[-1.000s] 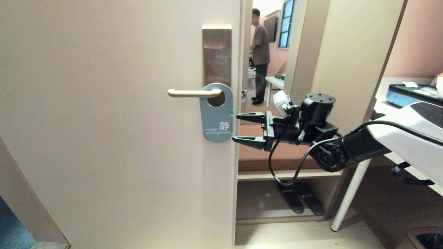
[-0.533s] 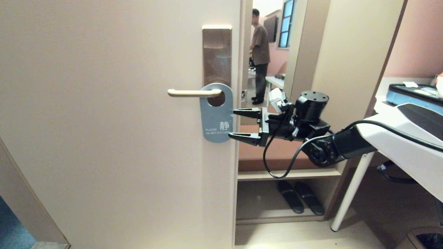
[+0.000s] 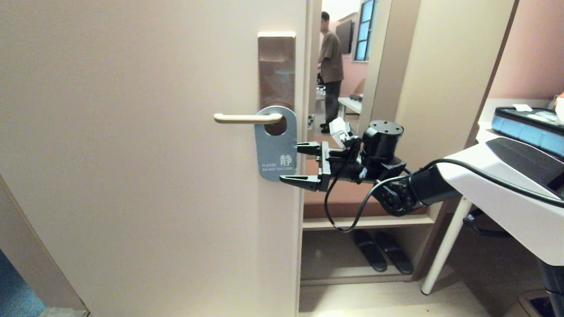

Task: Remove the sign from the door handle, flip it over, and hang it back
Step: Take down the sign

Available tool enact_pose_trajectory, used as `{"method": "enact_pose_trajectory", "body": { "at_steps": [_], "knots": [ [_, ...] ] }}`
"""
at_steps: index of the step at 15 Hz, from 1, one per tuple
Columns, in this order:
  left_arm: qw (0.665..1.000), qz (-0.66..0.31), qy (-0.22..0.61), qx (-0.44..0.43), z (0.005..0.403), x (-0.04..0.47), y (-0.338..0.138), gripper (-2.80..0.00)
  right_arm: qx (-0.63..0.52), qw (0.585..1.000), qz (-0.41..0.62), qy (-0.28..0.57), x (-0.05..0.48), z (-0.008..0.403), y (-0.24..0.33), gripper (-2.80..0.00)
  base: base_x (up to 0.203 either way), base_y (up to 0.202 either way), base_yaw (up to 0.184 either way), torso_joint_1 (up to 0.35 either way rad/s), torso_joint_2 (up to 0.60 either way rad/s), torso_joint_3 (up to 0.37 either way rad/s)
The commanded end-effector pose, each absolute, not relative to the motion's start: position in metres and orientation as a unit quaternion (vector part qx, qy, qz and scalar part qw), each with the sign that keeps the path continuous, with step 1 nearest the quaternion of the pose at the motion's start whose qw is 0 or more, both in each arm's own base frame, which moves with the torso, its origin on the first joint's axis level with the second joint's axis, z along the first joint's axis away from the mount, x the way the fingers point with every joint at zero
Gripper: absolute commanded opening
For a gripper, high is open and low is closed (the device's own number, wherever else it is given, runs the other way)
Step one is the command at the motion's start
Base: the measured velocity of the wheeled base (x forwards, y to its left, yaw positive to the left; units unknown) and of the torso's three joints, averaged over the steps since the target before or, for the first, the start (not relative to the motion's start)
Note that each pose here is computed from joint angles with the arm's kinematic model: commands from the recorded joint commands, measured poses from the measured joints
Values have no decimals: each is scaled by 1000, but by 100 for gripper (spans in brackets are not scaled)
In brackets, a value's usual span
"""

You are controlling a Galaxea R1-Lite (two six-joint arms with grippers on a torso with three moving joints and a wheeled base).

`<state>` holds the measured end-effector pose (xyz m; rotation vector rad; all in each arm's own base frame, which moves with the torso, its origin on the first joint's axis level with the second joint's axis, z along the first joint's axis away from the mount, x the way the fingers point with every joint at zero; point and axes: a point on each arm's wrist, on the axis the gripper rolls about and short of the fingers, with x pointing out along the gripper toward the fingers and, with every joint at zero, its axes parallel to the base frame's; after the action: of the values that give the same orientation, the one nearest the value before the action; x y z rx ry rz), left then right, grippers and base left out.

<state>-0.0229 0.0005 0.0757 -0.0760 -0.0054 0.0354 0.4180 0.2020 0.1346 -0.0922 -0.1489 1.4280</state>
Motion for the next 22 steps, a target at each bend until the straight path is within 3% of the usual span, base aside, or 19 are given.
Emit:
{"method": "enact_pose_trajectory", "body": {
  "at_steps": [1,15,16,22],
  "knots": [
    [999,18,-2,-38,76,-23,0,-280,-42,745,663,-69,415,132,209,0,0,0,0,0,0,0],
    [999,18,-2,-38,76,-23,0,-280,-49,735,669,-99,421,141,226,0,0,0,0,0,0,0],
    [999,18,-2,-38,76,-23,0,-280,-49,735,669,-100,421,141,226,-280,0,0,0,0,0,0],
    [999,18,-2,-38,76,-23,0,-280,-51,741,661,-108,425,144,226,-280,0,0,0,0,0,0]
  ]
}}
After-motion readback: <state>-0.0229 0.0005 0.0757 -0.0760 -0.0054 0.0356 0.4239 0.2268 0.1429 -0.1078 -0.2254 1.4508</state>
